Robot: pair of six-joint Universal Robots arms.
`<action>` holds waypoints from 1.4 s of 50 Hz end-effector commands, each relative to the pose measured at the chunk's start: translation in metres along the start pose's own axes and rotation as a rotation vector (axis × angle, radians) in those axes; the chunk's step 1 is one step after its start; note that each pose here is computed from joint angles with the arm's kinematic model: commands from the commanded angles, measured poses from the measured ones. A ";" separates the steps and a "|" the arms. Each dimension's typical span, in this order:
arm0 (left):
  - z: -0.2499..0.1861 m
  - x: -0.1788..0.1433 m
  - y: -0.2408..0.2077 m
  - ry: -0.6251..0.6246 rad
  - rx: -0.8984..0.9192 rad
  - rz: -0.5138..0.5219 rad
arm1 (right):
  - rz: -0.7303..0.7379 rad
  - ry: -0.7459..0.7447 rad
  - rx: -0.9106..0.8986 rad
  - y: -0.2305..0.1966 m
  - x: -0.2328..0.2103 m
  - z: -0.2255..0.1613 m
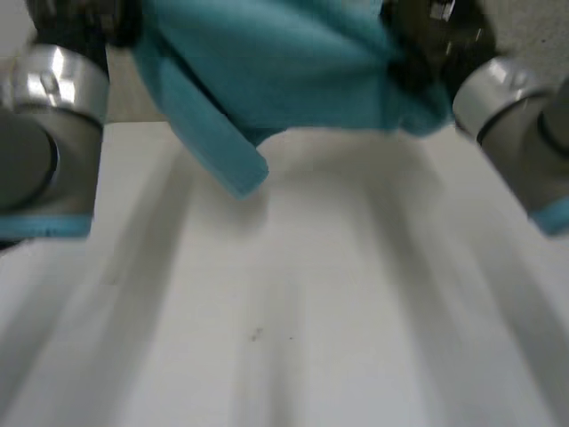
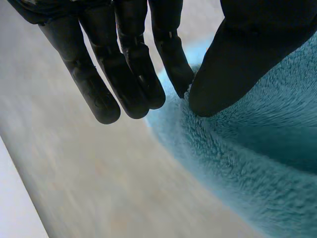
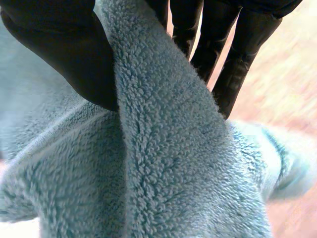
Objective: Fold the laundry
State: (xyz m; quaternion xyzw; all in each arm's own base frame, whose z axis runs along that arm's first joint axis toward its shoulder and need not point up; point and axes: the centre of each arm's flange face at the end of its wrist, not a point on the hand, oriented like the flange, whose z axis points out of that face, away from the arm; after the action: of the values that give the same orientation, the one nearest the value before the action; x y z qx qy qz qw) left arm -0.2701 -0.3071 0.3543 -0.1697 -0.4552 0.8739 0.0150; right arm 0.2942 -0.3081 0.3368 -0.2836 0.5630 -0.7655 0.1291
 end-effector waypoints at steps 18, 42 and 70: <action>-0.209 0.021 0.068 0.275 -0.858 -0.051 | 0.014 -0.364 -0.688 0.127 -0.096 -0.096; -0.125 0.057 0.089 0.370 -0.741 0.072 | 0.002 -0.351 -0.643 0.124 -0.097 -0.104; -0.162 0.051 0.129 0.398 -1.029 0.359 | 0.001 -0.332 -0.640 0.128 -0.093 -0.103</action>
State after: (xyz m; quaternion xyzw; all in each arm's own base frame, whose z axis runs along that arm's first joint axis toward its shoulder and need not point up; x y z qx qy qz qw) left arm -0.2528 -0.2487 0.1525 -0.3869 -0.7696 0.4891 -0.1373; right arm 0.2939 -0.2197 0.1683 -0.4341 0.7469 -0.4880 0.1249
